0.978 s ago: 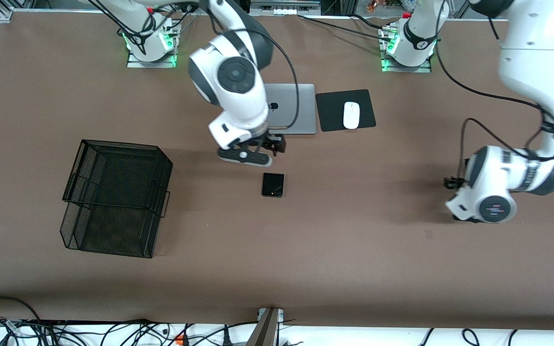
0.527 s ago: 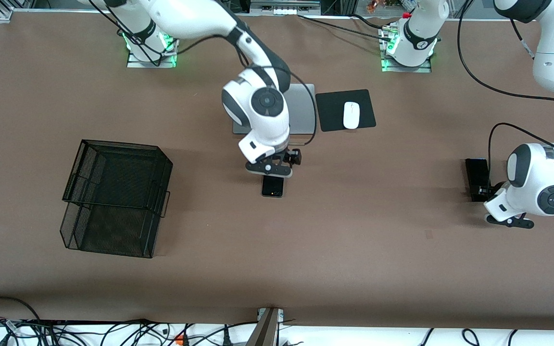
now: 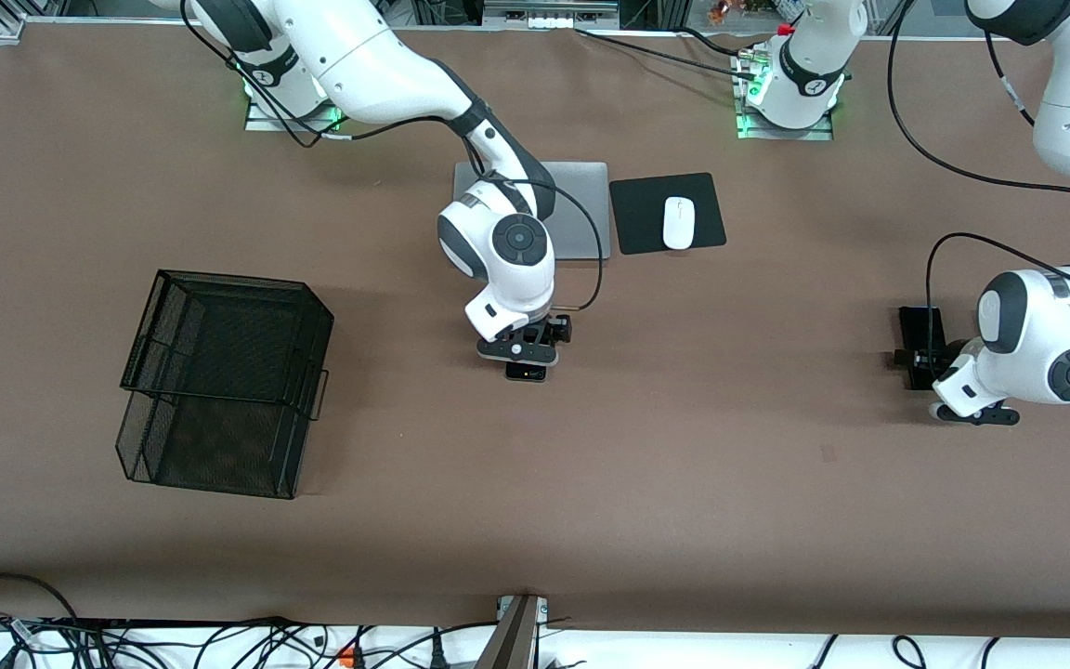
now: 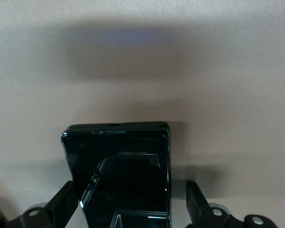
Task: Place phones with both arms
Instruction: 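Grasp the flip phone with the right gripper while the left gripper grasps the tall phone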
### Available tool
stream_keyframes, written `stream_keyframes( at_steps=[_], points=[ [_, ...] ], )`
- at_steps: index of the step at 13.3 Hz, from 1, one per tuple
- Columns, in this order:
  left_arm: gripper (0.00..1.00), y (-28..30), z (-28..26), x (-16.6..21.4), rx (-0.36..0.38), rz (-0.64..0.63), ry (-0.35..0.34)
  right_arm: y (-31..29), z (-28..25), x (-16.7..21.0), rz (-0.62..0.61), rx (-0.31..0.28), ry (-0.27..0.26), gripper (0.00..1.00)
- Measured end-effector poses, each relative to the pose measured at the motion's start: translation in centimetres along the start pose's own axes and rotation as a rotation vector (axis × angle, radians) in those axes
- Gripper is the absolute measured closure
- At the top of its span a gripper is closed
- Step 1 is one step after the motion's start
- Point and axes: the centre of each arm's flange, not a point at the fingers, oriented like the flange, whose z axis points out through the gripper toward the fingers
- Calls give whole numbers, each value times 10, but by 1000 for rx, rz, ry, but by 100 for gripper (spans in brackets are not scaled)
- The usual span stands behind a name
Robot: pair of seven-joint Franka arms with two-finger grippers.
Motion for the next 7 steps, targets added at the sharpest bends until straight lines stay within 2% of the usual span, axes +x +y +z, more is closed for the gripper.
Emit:
stream_keyframes(
  at_steps=[2,4,5,6,7],
  points=[
    [0,0,0,0,-1,-1,1,1,6,1,1,5,6,0],
    [19,3,-3,-1,-6,2,-6,0,12,1,1,14,12,0],
    [19,3,-4,-3,-8,3,-24,0,15,0,0,17,13,0],
    [19,6,-5,-6,-12,7,-51,1,15,1,1,18,14,7],
    [19,13,-10,-7,-17,17,-73,0,14,1,1,20,16,7]
  ],
)
